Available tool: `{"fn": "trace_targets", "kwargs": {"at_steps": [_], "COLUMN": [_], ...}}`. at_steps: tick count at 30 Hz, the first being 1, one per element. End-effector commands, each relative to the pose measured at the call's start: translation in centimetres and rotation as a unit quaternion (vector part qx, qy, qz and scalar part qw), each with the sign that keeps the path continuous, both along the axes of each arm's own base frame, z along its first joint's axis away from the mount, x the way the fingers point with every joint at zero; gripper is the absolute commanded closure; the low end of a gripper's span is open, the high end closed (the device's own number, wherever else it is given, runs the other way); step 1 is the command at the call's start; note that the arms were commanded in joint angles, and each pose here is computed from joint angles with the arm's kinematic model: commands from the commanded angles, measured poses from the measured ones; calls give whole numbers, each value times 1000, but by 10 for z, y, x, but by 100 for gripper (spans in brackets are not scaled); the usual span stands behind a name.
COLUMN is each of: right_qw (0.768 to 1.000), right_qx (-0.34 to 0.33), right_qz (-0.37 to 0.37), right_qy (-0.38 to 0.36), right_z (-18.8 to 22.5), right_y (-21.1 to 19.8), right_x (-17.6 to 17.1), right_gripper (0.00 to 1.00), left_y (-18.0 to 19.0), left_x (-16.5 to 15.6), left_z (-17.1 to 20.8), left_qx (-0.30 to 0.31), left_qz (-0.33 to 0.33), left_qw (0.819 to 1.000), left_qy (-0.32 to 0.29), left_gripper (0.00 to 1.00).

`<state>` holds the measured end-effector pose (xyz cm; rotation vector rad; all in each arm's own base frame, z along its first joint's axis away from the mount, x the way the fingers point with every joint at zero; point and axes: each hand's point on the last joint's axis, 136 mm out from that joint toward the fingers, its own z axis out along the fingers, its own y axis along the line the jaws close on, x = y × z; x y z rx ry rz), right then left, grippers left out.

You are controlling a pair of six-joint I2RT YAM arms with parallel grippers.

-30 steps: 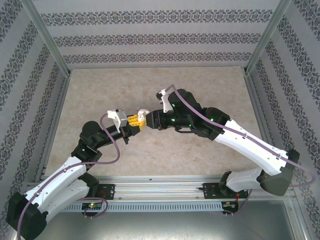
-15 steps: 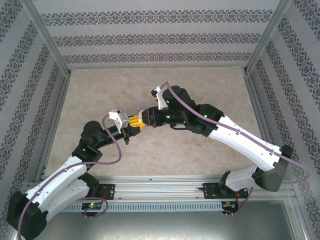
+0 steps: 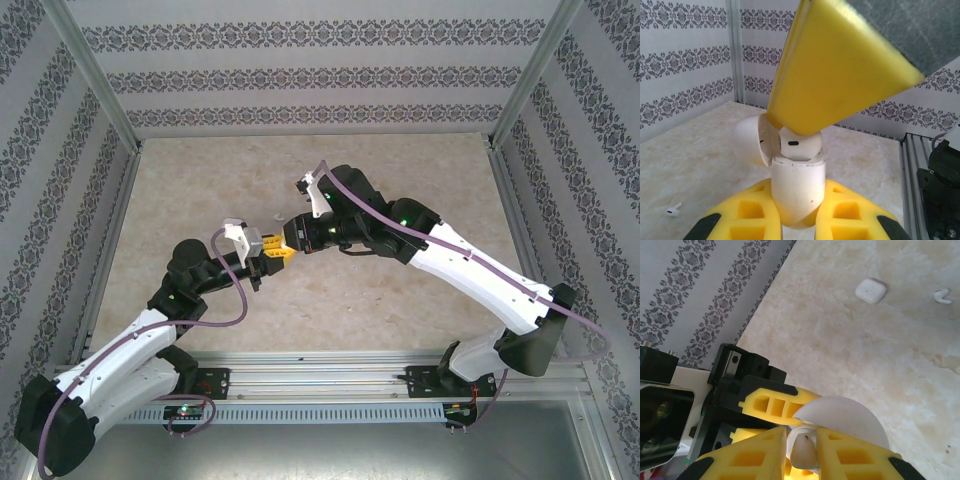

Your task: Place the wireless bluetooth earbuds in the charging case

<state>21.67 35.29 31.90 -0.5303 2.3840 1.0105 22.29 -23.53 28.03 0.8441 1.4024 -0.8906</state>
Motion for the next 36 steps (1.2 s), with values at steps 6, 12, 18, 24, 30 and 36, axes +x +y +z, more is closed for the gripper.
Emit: {"fn": "trace_targets", "kwargs": {"at_steps": [6,12,18,24,30,36], "right_qw": [999,997,996,994,988,982], "right_qx": [4,-12,-37,-44,-40,-44], "right_qz": [45,70,82,101,139,169], "right_qy": [-6,-2,-8,-25,-51,-72], "right_z": [9,1,-5,-5,2,7], "right_y": [1,-1,-7,-10,-7,-5], "right_x": [-12,-16,-18,-18,-22,-25], "right_gripper": [81,74,75,80,82,87], "left_y": [-8,-9,-10,-10,-12,-14], "left_x": [-12,-13,-15,-18,-22,-25], "left_z": [16,18,21,25,27,28], "left_qx": [-23,-31,-36,-42,-48,-53], "left_qz": [-40,-48,-53,-60,-75,-88], "left_qw": [999,998,998,997,996,994], "left_qy": [-1,5,8,12,23,35], "left_gripper": [100,100,100,100,100,100]}}
